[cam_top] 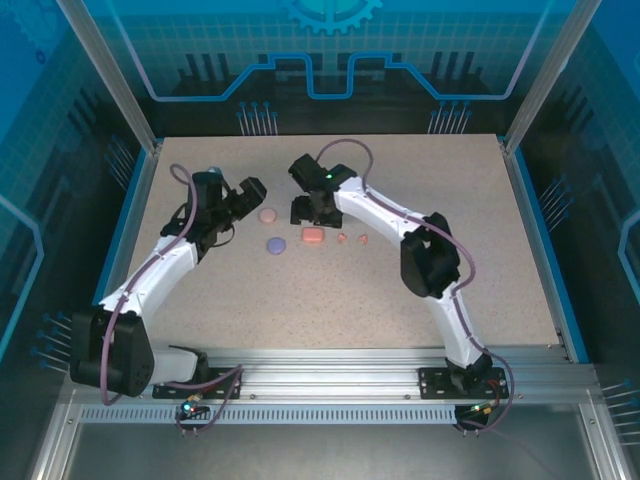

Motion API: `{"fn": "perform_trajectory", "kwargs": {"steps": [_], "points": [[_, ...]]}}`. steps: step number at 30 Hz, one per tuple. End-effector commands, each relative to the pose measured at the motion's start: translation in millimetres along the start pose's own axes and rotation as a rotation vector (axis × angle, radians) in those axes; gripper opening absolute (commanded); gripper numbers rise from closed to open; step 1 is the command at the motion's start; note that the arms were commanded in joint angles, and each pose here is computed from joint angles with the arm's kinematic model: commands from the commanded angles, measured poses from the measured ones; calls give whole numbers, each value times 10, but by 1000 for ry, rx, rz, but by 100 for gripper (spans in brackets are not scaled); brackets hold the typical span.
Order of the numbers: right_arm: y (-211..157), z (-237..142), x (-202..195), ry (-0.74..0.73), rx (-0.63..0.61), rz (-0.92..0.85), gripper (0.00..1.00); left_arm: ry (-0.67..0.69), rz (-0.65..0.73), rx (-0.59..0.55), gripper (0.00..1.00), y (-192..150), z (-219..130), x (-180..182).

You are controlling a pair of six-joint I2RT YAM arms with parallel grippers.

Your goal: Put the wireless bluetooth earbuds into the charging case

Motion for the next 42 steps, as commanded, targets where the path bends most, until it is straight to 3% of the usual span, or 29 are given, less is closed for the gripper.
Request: {"fn": "perform_trajectory", "kwargs": {"steps": [1,9,26,34,38,42], "points": [[-109,160,23,-121,90,13,80,25,-2,-28,99,116,-132,-20],[-146,463,84,-224,129,28,80,-51,16,-116,99,290,-319,-146],[-145,845,100,-236,143,45,75,-75,19,-80,99,219,-266,-71],[-135,867,93,-197,163,45,63,-122,-11,-60,99,180,-268,-75],[-136,799,120,-160,164,38,49,-196,-45,-31,99,130,-312,-91],[-125,633,162,-117,145,42,42,-203,-52,-3,99,82,-352,-67]]}}
Point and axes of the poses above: each hand's point on the last joint's axis, 136 mm out from that joint toward the fingers, its own z axis out along the fingers, its own x axis along the line the jaws close on, y = z × x, the point moved 8 cm from there along -z, back along the fingers, and after that the axes turned 15 degrees about -z, right-handed, at the moved point
